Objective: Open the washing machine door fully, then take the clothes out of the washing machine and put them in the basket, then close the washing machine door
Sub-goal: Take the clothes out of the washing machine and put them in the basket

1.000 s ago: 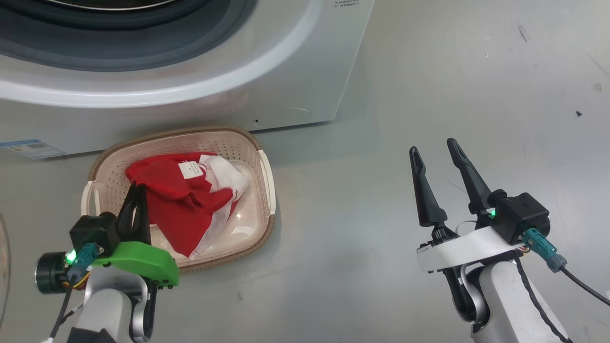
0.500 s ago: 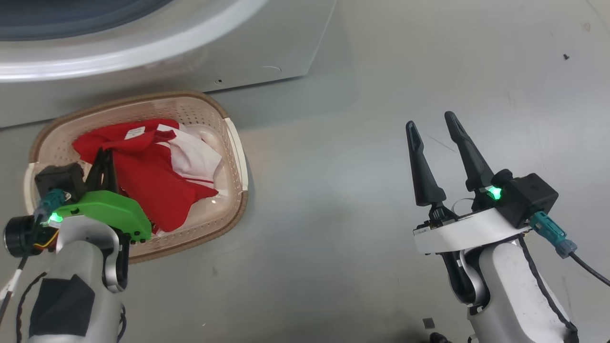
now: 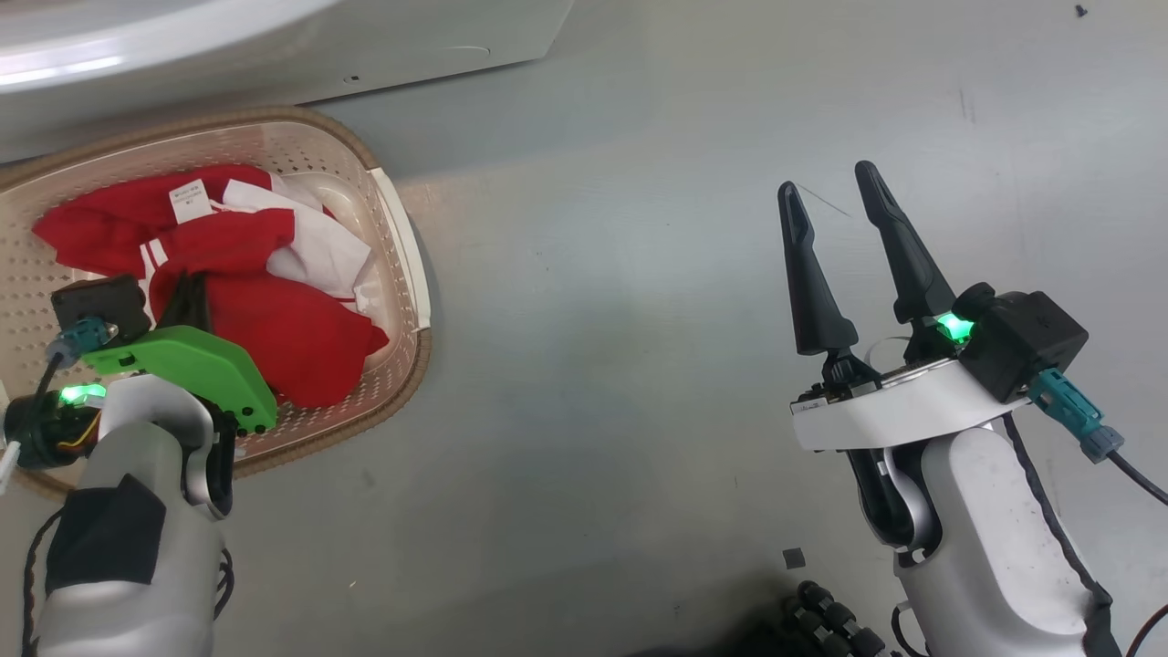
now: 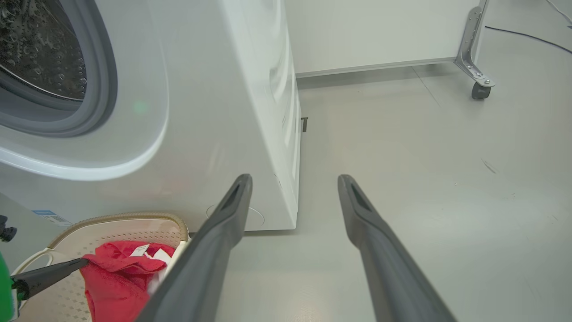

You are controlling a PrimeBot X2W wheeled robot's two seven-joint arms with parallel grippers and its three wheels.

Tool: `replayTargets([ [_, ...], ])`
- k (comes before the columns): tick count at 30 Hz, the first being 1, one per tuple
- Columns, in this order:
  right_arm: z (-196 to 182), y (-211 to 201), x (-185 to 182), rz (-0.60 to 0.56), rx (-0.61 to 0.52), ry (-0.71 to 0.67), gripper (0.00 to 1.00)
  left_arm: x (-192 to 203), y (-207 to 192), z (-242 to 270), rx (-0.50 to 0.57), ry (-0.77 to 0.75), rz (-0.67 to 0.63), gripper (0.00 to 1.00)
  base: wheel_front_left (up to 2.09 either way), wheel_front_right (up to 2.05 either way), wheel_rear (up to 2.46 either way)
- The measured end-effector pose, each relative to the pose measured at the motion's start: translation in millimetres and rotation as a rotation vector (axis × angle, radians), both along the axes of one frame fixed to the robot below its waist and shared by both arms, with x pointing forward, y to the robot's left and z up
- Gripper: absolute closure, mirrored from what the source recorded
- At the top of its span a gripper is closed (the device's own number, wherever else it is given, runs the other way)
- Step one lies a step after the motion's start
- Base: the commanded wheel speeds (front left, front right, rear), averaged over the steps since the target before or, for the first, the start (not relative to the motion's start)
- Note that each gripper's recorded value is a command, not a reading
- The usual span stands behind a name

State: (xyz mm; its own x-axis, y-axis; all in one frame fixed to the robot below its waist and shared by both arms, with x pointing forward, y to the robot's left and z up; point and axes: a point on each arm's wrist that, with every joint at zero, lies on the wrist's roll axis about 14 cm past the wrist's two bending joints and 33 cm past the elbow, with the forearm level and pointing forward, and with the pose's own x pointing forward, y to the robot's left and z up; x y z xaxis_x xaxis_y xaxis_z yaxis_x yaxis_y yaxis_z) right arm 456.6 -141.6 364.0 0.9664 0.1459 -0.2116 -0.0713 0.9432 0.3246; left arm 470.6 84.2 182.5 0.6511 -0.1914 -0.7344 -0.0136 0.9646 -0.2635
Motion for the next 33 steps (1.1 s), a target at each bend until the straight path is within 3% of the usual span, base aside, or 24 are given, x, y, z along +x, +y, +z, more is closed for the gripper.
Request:
replayTargets([
  [3, -2, -2, 1, -0.002, -0.004, 0.004, 0.0, -3, -3, -7, -0.01, 0.026, -0.004, 1.0, 0.0, 0.0, 0.0],
  [4, -2, -2, 1, -0.002, -0.005, 0.003, 0.0, -3, -3, -8, -0.012, 0.033, -0.004, 0.92, 0.0, 0.0, 0.0],
  [5, -2, -2, 2, -0.003, -0.005, 0.002, 0.0, -3, -3, -9, -0.016, 0.038, -0.003, 0.73, 0.0, 0.0, 0.0],
  [7, -3, -3, 1, -0.006, -0.007, 0.006, 0.0, -4, -4, -10, -0.017, 0.048, -0.007, 0.14, 0.0, 0.0, 0.0],
  [8, -3, -4, 1, -0.007, -0.008, 0.007, 0.0, -6, -4, -10, -0.019, 0.052, -0.011, 0.0, 0.0, 0.0, 0.0],
  [19, 6, 3, 2, 0.008, 0.003, -0.012, 0.0, 1, 8, 9, 0.003, -0.03, 0.009, 0.0, 0.0, 0.0, 0.0],
  [33, 41, 5, 1, 0.017, -0.014, -0.088, 0.0, 31, 6, 91, -0.012, -0.31, -0.014, 0.0, 0.0, 0.0, 0.0],
])
